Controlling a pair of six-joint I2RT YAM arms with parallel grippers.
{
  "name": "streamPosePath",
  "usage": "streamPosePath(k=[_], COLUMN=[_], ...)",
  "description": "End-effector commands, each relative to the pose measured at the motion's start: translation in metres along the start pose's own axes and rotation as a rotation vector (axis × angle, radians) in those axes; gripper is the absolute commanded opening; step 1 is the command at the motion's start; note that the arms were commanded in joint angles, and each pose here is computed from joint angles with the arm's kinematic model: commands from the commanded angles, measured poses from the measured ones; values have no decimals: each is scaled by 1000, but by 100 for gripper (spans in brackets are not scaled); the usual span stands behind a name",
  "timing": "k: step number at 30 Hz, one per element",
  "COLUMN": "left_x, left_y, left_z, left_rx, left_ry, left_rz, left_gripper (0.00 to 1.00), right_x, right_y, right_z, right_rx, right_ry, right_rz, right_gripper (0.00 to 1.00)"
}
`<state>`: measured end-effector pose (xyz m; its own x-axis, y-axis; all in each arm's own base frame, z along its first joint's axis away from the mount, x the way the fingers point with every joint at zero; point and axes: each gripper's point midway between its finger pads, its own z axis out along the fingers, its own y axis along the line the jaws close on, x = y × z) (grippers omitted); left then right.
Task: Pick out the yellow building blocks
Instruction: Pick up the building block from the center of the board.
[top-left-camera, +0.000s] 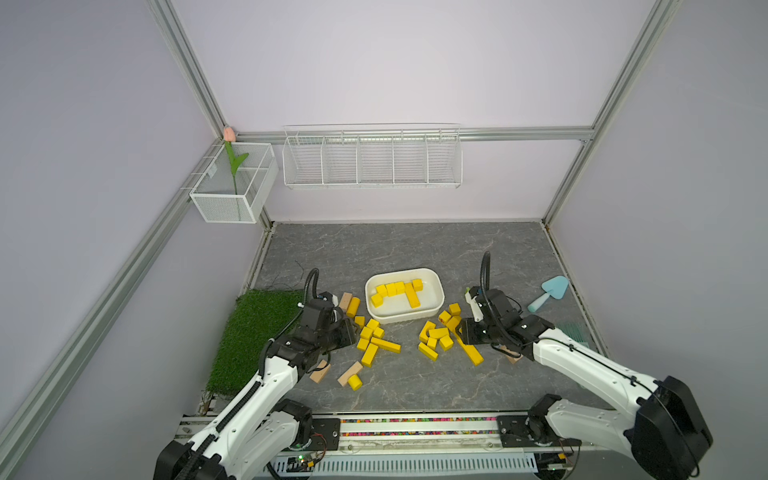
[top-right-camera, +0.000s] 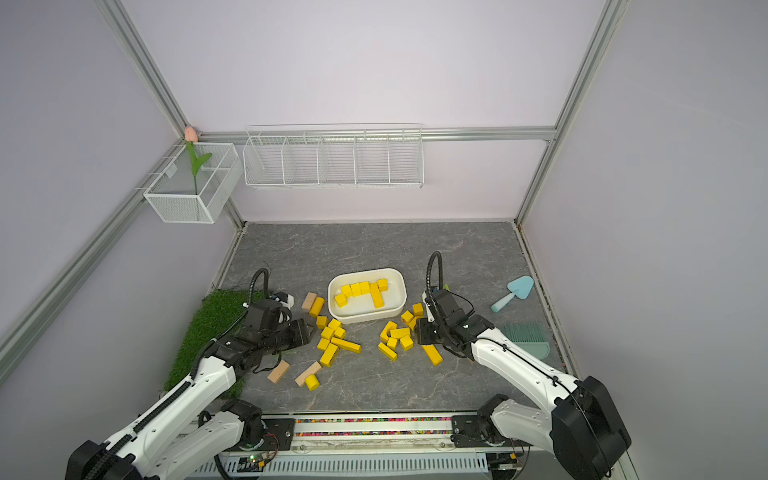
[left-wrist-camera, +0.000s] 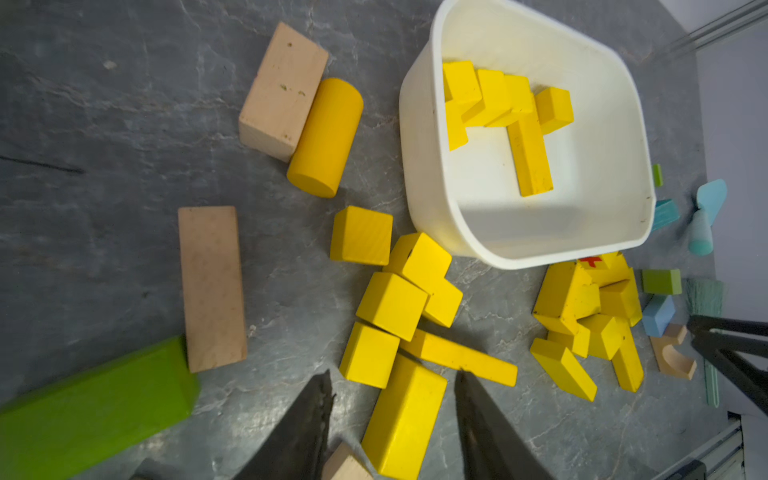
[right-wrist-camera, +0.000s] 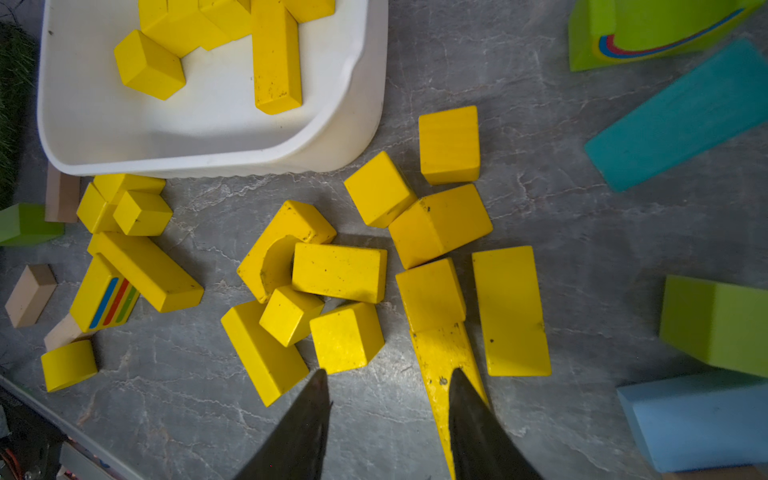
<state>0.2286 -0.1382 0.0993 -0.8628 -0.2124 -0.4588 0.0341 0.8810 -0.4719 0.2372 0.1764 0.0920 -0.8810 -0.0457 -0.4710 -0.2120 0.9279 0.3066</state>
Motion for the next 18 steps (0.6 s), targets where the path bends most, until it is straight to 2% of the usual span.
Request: streamPosePath(k=[1,9,18], left_x=[9,14,8], left_y=[-8,-15,-13], left_z=[-2,21,45], left_rx=[-10,-81,-146], left_ry=[62,138,209], left_rz=[23,92,160], left_gripper=[53,54,49], right_x=[1,1,2], right_y=[1,0,-1], right_z=[2,2,0], right_rx=[-7,-5,-7], right_ry=[0,-3,-10], right_rz=[9,9,10], right_gripper=[48,48,48])
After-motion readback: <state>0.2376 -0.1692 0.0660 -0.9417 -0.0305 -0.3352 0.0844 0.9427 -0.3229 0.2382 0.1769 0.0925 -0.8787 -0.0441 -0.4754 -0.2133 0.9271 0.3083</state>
